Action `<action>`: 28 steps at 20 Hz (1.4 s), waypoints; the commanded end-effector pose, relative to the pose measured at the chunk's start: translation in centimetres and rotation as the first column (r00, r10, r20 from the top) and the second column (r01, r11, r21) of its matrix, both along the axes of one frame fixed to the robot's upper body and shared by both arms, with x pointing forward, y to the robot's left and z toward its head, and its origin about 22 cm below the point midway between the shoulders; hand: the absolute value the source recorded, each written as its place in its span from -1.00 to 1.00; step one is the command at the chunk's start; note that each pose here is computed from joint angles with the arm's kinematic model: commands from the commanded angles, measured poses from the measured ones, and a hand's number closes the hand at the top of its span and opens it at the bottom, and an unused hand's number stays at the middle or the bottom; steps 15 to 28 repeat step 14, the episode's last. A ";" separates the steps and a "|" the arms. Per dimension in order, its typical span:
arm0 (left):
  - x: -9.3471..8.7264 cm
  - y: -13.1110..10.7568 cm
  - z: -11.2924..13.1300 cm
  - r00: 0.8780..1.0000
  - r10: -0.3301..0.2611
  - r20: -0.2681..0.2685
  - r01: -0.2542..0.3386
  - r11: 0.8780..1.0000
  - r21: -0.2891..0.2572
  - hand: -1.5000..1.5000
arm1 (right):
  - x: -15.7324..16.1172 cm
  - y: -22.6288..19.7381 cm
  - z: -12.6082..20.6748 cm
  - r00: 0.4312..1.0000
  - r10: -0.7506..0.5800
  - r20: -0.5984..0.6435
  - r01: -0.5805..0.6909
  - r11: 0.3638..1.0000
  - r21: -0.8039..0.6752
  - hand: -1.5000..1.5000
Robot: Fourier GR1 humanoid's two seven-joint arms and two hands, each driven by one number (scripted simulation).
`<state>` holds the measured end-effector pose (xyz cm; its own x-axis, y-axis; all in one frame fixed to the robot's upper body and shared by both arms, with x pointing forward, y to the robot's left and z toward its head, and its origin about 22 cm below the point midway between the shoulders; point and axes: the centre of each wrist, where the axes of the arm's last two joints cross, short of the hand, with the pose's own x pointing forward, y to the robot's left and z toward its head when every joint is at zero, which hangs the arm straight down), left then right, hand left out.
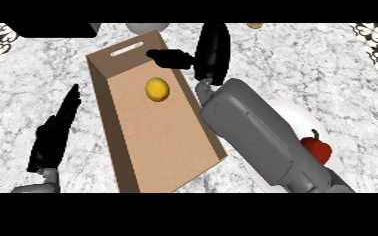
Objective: Pick the lemon from the plate and place it in the cardboard box
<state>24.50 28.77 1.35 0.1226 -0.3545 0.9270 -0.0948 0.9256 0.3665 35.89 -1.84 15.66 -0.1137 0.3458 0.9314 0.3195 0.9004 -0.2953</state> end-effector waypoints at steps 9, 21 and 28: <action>-2.1 0.4 -1.2 0.999 0.032 -0.008 -0.032 0.999 -0.006 0.00 | -5.9 -17.0 0.3 0.981 -0.180 0.077 0.167 0.975 0.149 -1.00; -1.2 0.7 -0.4 1.000 0.018 0.001 -0.018 1.000 0.002 0.00 | -8.5 -23.9 1.2 0.987 -0.149 0.066 0.141 0.984 0.111 -1.00; -1.2 0.7 -0.4 1.000 0.018 0.001 -0.018 1.000 0.002 0.00 | -8.5 -23.9 1.2 0.987 -0.149 0.066 0.141 0.984 0.111 -1.00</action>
